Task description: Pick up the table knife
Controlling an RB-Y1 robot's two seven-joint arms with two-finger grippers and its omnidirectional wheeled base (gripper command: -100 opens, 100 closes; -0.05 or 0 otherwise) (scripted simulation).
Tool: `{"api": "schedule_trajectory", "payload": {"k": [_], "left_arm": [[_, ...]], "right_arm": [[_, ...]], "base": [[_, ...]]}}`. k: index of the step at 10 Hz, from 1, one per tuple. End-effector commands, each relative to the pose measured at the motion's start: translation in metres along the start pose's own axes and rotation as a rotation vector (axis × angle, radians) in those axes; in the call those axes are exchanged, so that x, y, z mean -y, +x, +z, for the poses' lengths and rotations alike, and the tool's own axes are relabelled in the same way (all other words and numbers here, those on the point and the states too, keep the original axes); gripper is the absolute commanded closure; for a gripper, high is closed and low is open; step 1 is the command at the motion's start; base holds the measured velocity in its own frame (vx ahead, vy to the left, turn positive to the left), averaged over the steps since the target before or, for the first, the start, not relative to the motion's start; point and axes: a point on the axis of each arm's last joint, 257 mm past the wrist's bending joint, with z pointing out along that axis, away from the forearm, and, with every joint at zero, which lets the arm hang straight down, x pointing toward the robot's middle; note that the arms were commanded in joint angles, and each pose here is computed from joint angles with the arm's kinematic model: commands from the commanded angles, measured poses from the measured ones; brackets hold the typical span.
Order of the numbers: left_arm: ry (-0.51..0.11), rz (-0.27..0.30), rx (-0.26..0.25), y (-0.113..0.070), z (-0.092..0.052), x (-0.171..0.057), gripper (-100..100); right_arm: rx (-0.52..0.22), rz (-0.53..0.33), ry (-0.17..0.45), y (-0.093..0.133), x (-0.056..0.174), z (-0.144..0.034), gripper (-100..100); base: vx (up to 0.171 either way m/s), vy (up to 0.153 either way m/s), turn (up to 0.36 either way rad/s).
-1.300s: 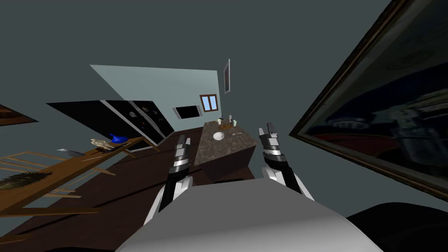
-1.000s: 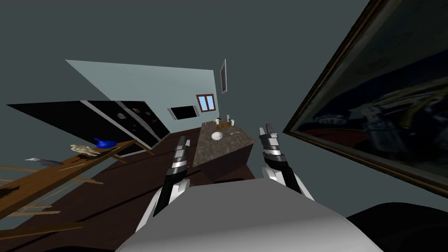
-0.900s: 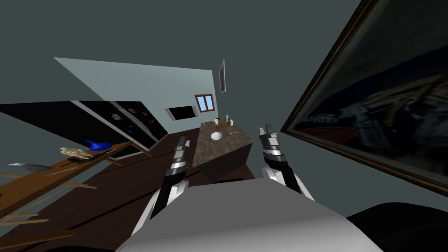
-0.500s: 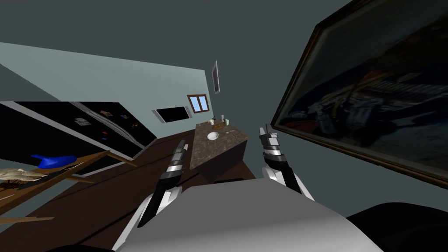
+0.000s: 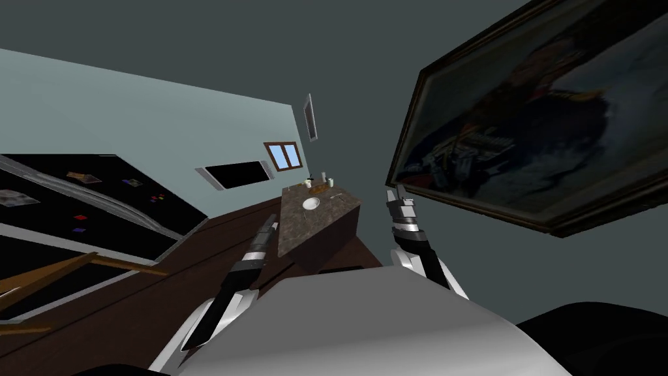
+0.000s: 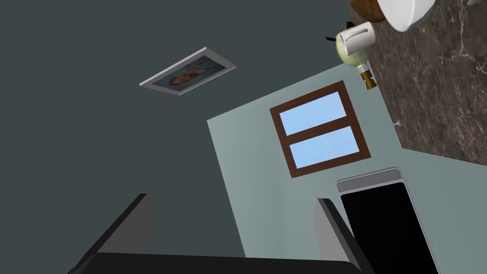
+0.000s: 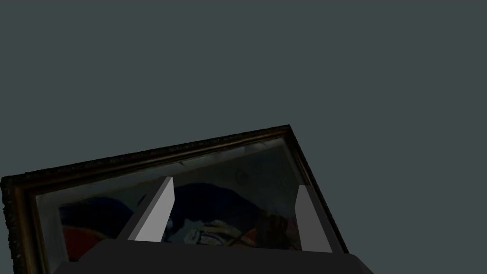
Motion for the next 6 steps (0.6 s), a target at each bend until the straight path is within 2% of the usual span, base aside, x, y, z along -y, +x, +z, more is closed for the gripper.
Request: {"api": "schedule_trajectory", "payload": {"k": [1, 2, 3, 4, 5, 6], "left_arm": [[-0.076, 0.018, -0.029, -0.004, -0.008, -0.020, -100], [-0.118, 0.028, -0.047, -0.006, -0.012, -0.032, -100], [-0.130, 0.036, -0.056, -0.006, -0.012, -0.035, -100], [-0.184, 0.049, -0.078, -0.008, -0.018, -0.049, -100], [-0.228, 0.057, -0.096, -0.010, -0.023, -0.060, -100], [-0.239, 0.063, -0.102, -0.010, -0.023, -0.063, -100]], "right_arm": [[0.000, 0.000, 0.000, 0.000, 0.000, 0.000, 0], [0.000, 0.000, 0.000, 0.000, 0.000, 0.000, 0], [0.000, 0.000, 0.000, 0.000, 0.000, 0.000, 0], [0.000, 0.000, 0.000, 0.000, 0.000, 0.000, 0], [0.000, 0.000, 0.000, 0.000, 0.000, 0.000, 0], [0.000, 0.000, 0.000, 0.000, 0.000, 0.000, 0]], "base": [[-0.053, 0.015, -0.330], [-0.058, 0.019, -0.382], [-0.038, 0.019, -0.116], [-0.026, 0.003, -0.199], [-0.033, 0.000, -0.404], [-0.025, 0.011, -0.100]]}}
